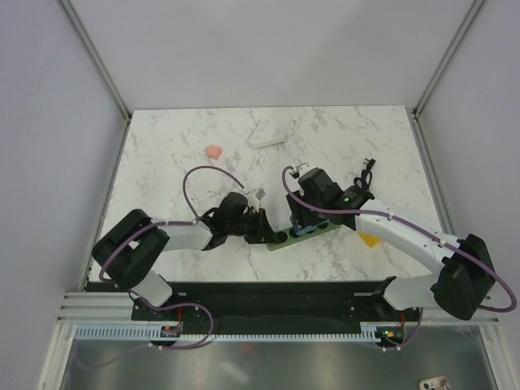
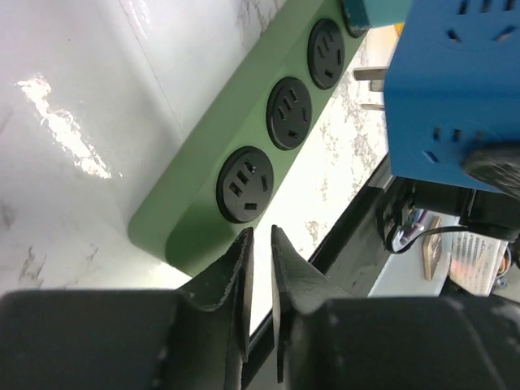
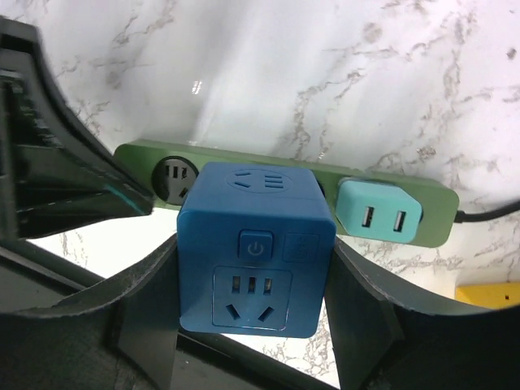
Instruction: Insert the plug
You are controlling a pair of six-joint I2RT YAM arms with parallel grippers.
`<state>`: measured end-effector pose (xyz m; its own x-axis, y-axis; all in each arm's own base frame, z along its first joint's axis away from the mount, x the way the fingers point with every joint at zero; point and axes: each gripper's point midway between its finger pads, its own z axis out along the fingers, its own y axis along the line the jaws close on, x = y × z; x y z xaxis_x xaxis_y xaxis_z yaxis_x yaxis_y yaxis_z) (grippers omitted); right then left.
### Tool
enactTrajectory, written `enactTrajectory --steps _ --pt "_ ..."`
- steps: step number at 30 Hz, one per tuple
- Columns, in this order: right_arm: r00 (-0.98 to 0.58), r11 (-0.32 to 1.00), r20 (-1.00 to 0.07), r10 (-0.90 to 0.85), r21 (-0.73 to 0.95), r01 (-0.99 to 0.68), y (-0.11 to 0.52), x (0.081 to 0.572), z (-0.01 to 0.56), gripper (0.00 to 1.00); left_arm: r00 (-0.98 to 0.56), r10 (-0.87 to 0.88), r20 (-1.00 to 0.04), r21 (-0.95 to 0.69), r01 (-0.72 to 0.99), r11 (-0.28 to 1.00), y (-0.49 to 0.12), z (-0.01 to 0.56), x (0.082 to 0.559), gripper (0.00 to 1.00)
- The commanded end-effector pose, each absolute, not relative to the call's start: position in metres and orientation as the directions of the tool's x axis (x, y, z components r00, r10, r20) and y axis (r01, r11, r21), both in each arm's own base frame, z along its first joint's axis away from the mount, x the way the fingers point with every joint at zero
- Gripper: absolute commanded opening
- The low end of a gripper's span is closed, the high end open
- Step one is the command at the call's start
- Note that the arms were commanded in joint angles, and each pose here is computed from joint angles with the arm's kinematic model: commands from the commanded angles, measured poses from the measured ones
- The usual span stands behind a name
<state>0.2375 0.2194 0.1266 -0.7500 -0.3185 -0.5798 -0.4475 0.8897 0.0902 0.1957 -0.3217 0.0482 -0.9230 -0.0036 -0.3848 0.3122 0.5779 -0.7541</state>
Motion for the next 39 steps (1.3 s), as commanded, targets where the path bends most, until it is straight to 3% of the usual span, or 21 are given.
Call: enactTrajectory --steps 1,3,4,8,23,39 --pt "-0.705 0.925 -0.692 -0.156 0.147 -0.349 0.230 0.259 0.150 0.00 -0.900 -0.066 -0.430 -0.738 0.308 0.600 -0.317 0.074 0.206 0.22" --pt "-0.713 0.935 -0.687 -0.140 0.146 -0.324 0.229 0.258 0.148 0.00 -0.888 -0.073 -0.455 -0.724 0.322 0.610 -0.313 0.091 0.207 0.30" --pt "-0.720 0.937 -0.680 -0.139 0.145 -0.317 0.228 0.256 0.145 0.00 -0.878 -0.078 -0.473 -0.720 0.334 0.608 -0.315 0.101 0.211 0.39" --pt "-0.747 0.942 -0.650 -0.142 0.144 -0.304 0.232 0.248 0.134 0.00 -0.851 -0.072 -0.520 -0.663 0.350 0.662 -0.302 0.117 0.217 0.51" --pt "-0.777 0.957 -0.603 -0.180 0.077 -0.281 0.245 0.233 0.111 0.00 -0.885 -0.075 -0.459 -0.633 0.266 0.727 -0.271 0.081 0.208 0.52" --pt "-0.761 0.954 -0.612 -0.214 0.038 -0.298 0.243 0.237 0.115 0.00 -0.883 -0.086 -0.461 -0.640 0.264 0.722 -0.268 0.083 0.208 0.52"
